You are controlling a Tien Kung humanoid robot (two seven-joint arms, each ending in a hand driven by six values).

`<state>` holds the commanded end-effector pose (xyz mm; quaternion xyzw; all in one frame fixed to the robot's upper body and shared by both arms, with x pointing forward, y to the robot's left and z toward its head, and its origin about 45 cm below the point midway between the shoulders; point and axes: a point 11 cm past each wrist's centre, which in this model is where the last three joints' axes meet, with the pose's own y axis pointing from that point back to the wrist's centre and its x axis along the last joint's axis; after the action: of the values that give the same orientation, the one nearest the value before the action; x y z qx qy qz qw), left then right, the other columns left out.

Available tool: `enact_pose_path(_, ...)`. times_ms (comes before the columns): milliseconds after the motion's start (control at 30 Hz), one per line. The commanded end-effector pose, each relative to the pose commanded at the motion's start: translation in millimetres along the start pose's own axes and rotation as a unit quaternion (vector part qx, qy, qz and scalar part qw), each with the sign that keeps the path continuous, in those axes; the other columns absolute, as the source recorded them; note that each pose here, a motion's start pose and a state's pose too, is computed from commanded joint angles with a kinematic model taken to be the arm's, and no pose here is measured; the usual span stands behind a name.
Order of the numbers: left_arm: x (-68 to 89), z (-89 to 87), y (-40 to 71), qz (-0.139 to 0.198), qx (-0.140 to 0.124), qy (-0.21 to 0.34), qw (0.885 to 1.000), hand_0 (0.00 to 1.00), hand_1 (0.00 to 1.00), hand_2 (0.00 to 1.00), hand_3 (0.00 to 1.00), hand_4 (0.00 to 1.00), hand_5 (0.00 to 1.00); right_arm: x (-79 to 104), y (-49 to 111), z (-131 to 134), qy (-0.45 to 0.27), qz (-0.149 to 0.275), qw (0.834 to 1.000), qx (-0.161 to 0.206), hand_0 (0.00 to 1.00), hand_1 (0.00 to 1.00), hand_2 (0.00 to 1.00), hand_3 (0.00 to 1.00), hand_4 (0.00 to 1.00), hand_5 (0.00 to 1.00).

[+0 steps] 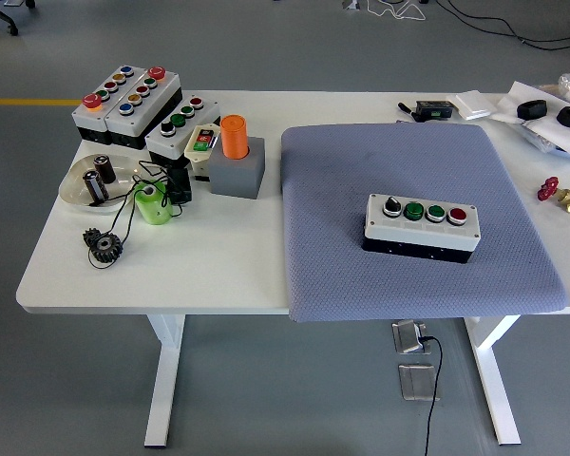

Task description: Pick up the button,place it on the desk,press the button,press the button

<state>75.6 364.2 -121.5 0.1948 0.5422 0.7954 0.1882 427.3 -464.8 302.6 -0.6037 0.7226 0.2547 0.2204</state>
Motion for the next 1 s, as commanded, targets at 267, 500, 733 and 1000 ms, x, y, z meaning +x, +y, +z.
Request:
enact_pose_path(267, -2.2, 1.5, 0.2, -0.003, -0.002, 0.002, 1.000, 0.675, 0.744, 0.774, 0.588, 0.360, 0.963, -3.4, -1.1, -1.7, -0.007, -0.002, 1.000, 0.002, 0.883, 0.793, 0.818, 0.799, 0.637, 0.565)
enact_pose_path(500, -5.1, 3.5, 0.5, -0.005, -0.004, 0.003, 1.000, 0.675, 0.744, 0.774, 0.586, 0.360, 0.963, -4.5, -1.8, -1.4, -0.015, -0.002, 1.000, 0.002, 0.883, 0.792, 0.814, 0.799, 0.634, 0.564)
enact_pose_path(733, -8.8, 5.9, 0.9, -0.009, -0.006, 0.006, 1.000, 0.675, 0.744, 0.773, 0.587, 0.358, 0.965, -5.0, -2.6, -1.0, -0.032, 0.001, 0.999, 0.002, 0.854, 0.771, 0.791, 0.797, 0.634, 0.566)
enact_pose_path(1000, -8.5, 5.8, 0.9, -0.008, -0.006, 0.005, 1.000, 0.675, 0.743, 0.772, 0.586, 0.359, 0.967, -5.8, -3.2, 2.8, -0.033, 0.002, 0.999, -0.003, 0.836, 0.740, 0.771, 0.797, 0.633, 0.563)
